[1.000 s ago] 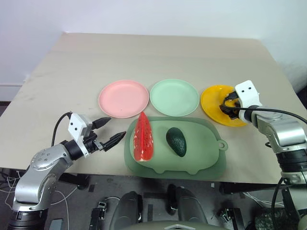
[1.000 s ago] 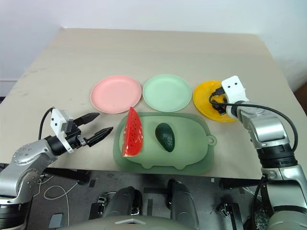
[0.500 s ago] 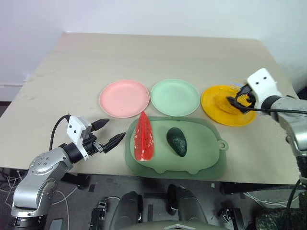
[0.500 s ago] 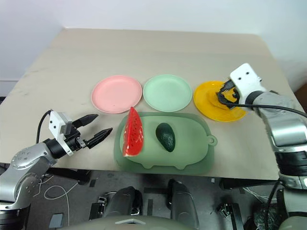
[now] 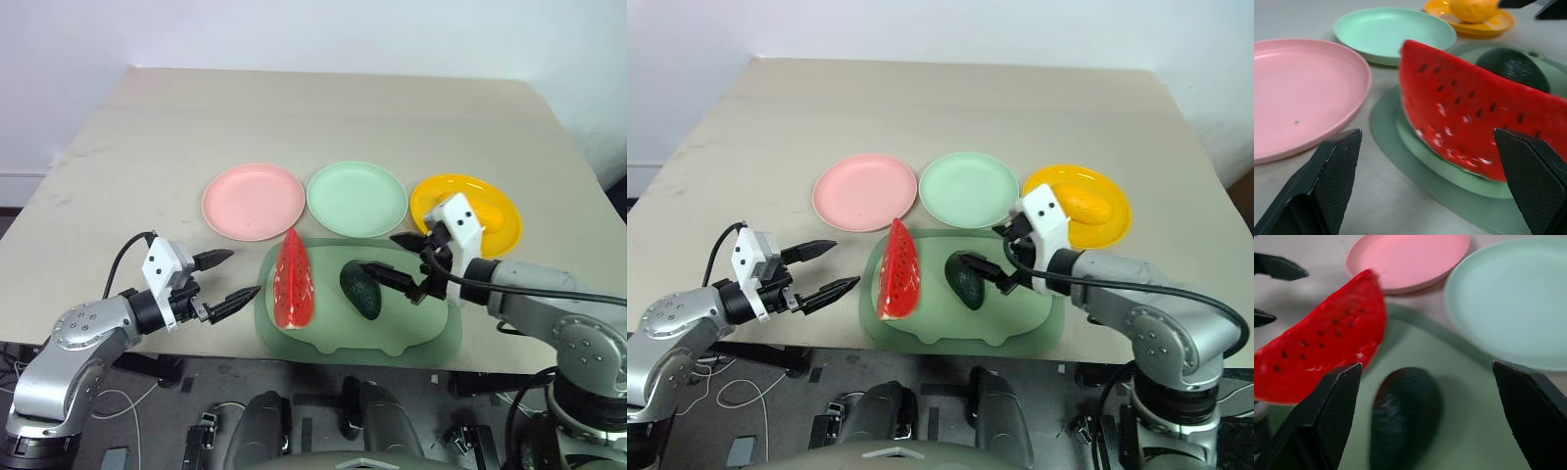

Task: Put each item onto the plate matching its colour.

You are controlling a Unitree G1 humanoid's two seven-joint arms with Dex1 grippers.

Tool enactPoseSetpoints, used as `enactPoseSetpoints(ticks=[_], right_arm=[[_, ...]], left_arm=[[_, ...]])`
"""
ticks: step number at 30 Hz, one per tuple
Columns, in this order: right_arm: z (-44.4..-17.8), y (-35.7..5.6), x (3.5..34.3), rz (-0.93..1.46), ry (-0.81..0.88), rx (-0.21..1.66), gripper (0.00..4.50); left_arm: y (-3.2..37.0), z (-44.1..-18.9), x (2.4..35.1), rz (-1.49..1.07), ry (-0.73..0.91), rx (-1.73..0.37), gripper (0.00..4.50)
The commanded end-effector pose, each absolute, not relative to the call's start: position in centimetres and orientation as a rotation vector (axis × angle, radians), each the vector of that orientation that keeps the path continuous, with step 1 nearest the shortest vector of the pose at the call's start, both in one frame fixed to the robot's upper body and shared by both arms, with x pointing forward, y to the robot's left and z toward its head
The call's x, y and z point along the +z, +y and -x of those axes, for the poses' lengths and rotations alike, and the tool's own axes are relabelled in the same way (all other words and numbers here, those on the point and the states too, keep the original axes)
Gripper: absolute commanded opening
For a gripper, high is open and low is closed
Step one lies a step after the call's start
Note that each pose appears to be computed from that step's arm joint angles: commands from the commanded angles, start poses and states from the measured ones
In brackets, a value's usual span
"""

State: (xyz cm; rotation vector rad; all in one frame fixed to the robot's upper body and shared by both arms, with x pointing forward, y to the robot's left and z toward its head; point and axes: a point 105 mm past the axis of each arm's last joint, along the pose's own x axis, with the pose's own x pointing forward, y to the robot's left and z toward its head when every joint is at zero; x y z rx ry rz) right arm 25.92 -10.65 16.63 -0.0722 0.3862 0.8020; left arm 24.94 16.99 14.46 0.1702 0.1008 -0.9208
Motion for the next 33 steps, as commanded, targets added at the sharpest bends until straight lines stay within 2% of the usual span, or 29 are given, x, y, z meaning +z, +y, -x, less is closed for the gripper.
enactPoseSetpoints(ticks=[1, 11, 28, 32, 33], right_arm=[[-25.4, -10.0, 16.5, 0.102, 0.392, 0.811, 4.45], [-26.4, -8.8, 13.0, 0.21, 0.504, 0.812, 4.45], [-28.8, -8.5, 11.8, 0.28, 0.467, 0.818, 4.45], [-29.5, -8.9, 13.1, 0.279, 0.419, 0.81, 3.21], [-29.7, -9.0, 13.7, 0.275, 0.402, 0.81, 3.15]], left_arm=[[16.4, -24.4, 15.6, -0.201, 0.064, -0.953, 4.5], [15.9, -23.7, 15.8, -0.219, 0.065, -0.962, 4.5], [16.1, -23.4, 15.7, -0.214, 0.056, -0.923, 4.5], [16.3, -23.4, 15.8, -0.217, 0.053, -0.911, 4.5], [16.3, -23.4, 15.8, -0.217, 0.053, -0.91, 4.5]])
